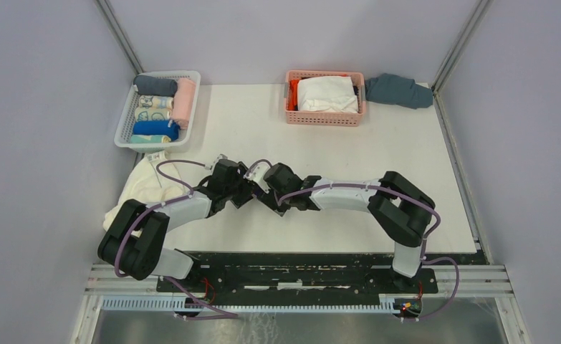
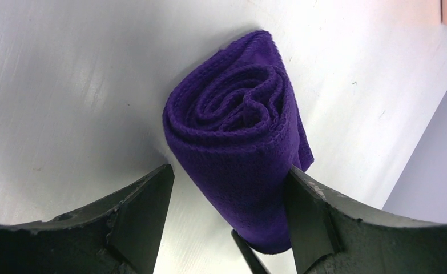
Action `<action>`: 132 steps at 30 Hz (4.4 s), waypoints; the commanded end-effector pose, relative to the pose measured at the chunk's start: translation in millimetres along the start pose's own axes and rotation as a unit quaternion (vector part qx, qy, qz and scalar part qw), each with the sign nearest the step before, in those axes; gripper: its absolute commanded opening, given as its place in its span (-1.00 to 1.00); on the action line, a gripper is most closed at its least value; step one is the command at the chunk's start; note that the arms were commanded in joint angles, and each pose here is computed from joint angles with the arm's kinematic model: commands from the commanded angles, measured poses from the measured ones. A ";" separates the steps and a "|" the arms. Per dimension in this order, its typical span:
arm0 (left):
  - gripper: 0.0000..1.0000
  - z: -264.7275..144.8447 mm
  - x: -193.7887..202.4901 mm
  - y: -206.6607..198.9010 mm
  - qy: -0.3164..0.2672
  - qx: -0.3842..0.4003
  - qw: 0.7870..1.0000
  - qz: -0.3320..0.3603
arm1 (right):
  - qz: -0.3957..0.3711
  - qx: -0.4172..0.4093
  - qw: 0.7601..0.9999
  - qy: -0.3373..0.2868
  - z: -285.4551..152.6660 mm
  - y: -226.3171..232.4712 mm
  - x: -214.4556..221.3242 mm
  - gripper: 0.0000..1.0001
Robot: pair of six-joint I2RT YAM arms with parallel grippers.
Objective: Roll the towels
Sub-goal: Roll the towel at the center of the board, then place the towel in the bin.
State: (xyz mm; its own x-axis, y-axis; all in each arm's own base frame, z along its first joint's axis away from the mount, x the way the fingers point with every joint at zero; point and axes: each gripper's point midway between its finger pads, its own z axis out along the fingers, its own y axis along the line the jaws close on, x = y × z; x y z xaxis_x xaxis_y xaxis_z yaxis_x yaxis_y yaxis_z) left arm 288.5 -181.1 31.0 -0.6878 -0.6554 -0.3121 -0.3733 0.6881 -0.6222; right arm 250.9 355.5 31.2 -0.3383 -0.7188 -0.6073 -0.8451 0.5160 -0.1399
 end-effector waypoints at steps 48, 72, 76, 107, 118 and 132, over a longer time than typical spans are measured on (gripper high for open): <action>0.67 -27.5 11.7 24.1 -0.043 0.082 0.990 -0.104 | 0.461 -0.400 0.788 0.081 25.9 51.1 -0.9 -0.54; -0.04 7.7 28.5 56.0 -0.007 -0.002 0.994 -0.105 | 0.474 -0.385 0.788 0.081 28.7 50.3 14.1 -0.35; -0.15 7.5 16.4 46.6 -0.018 -0.021 0.995 -0.095 | 0.437 -0.354 0.824 0.066 8.9 34.8 2.6 -0.07; -0.31 -104.8 -370.5 -61.1 -0.322 0.043 0.924 -0.200 | 0.300 0.060 0.944 -0.123 -71.5 -110.3 40.1 1.00; -0.32 -66.9 -500.6 -15.1 -0.375 0.069 0.895 -0.230 | 0.292 0.051 0.948 -0.117 -68.0 -106.8 43.0 1.00; -0.32 -14.3 -527.1 53.2 -0.369 0.039 0.891 -0.262 | 0.284 0.054 0.953 -0.095 -59.2 -107.5 49.4 1.00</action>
State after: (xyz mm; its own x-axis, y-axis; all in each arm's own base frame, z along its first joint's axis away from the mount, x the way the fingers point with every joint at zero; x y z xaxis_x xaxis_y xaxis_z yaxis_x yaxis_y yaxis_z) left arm 615.9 190.1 185.8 0.1847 -0.9223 -0.3395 -0.4666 0.2217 -0.8562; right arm 287.6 233.1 53.2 -0.6716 -0.2190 -0.7078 -0.4902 0.8477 0.2029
